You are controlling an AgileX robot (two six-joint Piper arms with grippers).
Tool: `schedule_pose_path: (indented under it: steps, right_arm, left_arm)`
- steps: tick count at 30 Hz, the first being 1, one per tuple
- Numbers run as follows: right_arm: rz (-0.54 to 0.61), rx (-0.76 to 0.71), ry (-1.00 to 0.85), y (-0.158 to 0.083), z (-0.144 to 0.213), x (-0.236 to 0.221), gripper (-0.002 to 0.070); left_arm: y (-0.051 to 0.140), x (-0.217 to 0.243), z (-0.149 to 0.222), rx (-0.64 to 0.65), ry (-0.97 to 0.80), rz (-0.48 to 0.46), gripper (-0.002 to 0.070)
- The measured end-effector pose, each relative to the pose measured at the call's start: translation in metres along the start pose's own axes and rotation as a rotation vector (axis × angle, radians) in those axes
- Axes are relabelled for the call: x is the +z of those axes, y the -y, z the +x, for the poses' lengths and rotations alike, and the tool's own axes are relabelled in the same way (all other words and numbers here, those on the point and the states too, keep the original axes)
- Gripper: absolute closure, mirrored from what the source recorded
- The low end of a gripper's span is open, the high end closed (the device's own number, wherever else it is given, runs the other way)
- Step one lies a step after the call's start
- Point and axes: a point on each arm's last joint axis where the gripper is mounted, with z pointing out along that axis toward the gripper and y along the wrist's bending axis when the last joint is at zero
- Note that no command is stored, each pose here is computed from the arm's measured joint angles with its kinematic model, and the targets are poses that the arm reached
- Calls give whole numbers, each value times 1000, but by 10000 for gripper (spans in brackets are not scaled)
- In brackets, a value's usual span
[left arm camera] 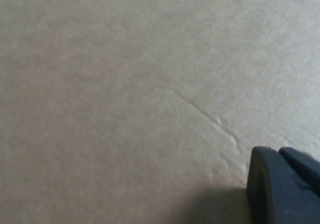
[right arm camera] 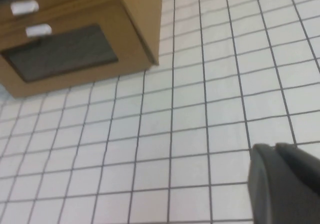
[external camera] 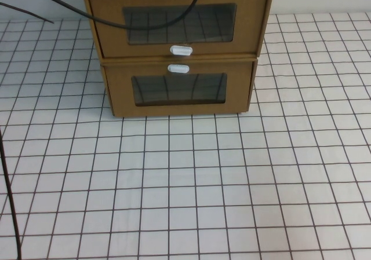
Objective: Open the shoe box
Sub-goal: 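Pull the top drawer of the cardboard box fully open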
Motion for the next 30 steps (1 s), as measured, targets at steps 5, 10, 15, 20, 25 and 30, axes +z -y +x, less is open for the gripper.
schedule_pose_path:
  steps: [5, 10, 15, 20, 25, 30]
  right_arm:
    - [6, -133, -204, -8, -35, 28, 689]
    - [-86, -217, -303, -27, -71, 63, 689]
    - [-207, -357, -375, -71, -83, 105, 689]
    - [-240, -552, -454, -128, -78, 147, 689]
    - [-197, -803, -450, -175, -60, 180, 689]
    - [-179, -1026, -348, -205, -46, 199, 686]
  left_arm:
    - [0, 0, 0, 2, 2, -1, 677]
    - [0, 0, 0, 0, 0, 0, 677]
    - [0, 0, 0, 0, 0, 0, 677]
    - [0, 0, 0, -1, 0, 0, 677]
    - [0, 0, 0, -4, 0, 1, 677]
    - [0, 0, 0, -10, 0, 1, 677]
